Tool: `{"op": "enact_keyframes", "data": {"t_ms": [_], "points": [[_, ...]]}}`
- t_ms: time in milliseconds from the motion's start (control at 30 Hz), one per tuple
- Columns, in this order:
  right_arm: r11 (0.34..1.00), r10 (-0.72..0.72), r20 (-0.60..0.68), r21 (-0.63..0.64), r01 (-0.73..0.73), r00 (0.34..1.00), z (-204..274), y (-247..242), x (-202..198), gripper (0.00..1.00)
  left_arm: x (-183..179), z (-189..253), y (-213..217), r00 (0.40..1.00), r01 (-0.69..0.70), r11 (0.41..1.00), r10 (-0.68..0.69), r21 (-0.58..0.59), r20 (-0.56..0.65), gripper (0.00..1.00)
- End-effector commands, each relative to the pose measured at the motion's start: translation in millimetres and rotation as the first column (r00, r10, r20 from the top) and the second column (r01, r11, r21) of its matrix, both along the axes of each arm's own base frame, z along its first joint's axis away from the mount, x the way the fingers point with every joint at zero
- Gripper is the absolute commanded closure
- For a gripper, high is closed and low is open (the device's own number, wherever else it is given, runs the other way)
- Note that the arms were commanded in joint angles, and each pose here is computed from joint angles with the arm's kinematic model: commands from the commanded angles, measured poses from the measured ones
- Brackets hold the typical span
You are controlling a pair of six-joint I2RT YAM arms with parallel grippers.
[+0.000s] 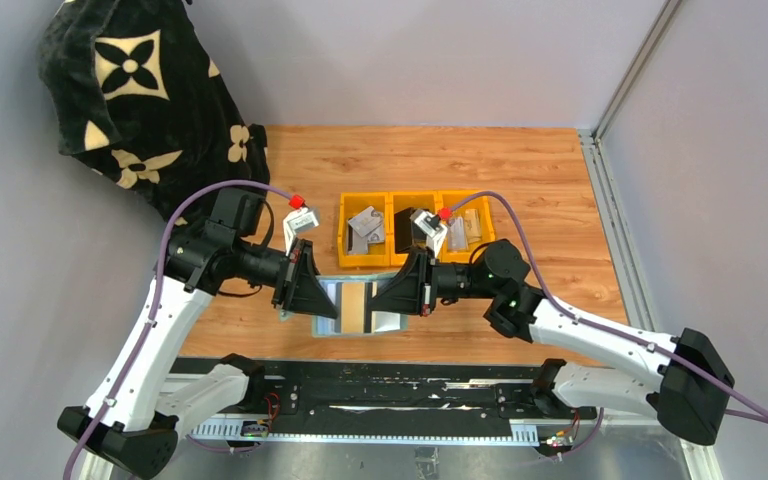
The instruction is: Take the credit cards out of the card holder
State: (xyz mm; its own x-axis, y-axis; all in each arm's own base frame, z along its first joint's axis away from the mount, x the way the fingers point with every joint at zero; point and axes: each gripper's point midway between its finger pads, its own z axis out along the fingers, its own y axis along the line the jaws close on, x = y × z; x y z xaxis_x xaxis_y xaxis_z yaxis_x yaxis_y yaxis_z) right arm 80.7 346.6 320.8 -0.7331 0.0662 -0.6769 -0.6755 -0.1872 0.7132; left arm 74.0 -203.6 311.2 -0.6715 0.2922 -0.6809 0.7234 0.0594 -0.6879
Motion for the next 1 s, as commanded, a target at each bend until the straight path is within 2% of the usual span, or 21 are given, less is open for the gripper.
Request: {"op": "enact_keyframes", "data": {"t_ms": [0,333,367,467,567,600,667,733,833,967], "points": [[0.999,-0.044,0.045,0.021,0.043,0.998,8.2,-11.7,0.6,1.0,14.3,-3.8,3.0,0.997,-0.067,0.996,0.064,0.065,0.048,1.0],[0.95,-0.246,0.045,-0.189,0.25,0.968,-26.4,-65.5,49.1,1.0,43.7,-35.7,20.3,0.968,-0.197,0.951,0.149,0.24,0.202,1.0],[0.933,-0.294,0.059,-0.201,0.299,0.954,-27.5,-74.3,63.7,1.0,48.5,-40.2,23.8,0.961,-0.213,0.941,0.153,0.265,0.231,1.0],[0.811,-0.47,0.04,-0.376,0.449,0.882,-61.2,-112.3,113.4,1.0,69.5,-52.0,34.1,0.932,-0.274,0.895,0.157,0.352,0.328,1.0],[0.688,-0.601,0.052,-0.474,0.549,0.798,-80.8,-149.4,159.7,1.0,93.7,-74.5,48.1,0.898,-0.314,0.802,0.077,0.508,0.432,1.0],[0.627,-0.647,0.079,-0.511,0.588,0.758,-87.0,-164.1,176.8,1.0,101.5,-86.0,52.7,0.892,-0.3,0.767,0.014,0.568,0.453,1.0],[0.499,-0.699,0.16,-0.59,0.635,0.697,-99.8,-187.6,204.2,1.0,116.6,-109.3,68.0,0.873,-0.303,0.664,-0.095,0.684,0.479,1.0],[0.415,-0.719,0.206,-0.639,0.647,0.664,-108.4,-203.3,231.1,1.0,128.2,-130.1,80.2,0.865,-0.279,0.577,-0.195,0.767,0.461,1.0],[0.358,-0.726,0.237,-0.671,0.649,0.646,-116.3,-212.1,265.7,1.0,146.5,-159.7,98.5,0.848,-0.224,0.425,-0.358,0.877,0.391,1.0],[0.298,-0.704,0.232,-0.761,0.576,0.671,-153.3,-216.3,300.3,1.0,181.6,-178.1,117.9,0.795,-0.278,0.246,-0.483,0.928,0.366,1.0]]}}
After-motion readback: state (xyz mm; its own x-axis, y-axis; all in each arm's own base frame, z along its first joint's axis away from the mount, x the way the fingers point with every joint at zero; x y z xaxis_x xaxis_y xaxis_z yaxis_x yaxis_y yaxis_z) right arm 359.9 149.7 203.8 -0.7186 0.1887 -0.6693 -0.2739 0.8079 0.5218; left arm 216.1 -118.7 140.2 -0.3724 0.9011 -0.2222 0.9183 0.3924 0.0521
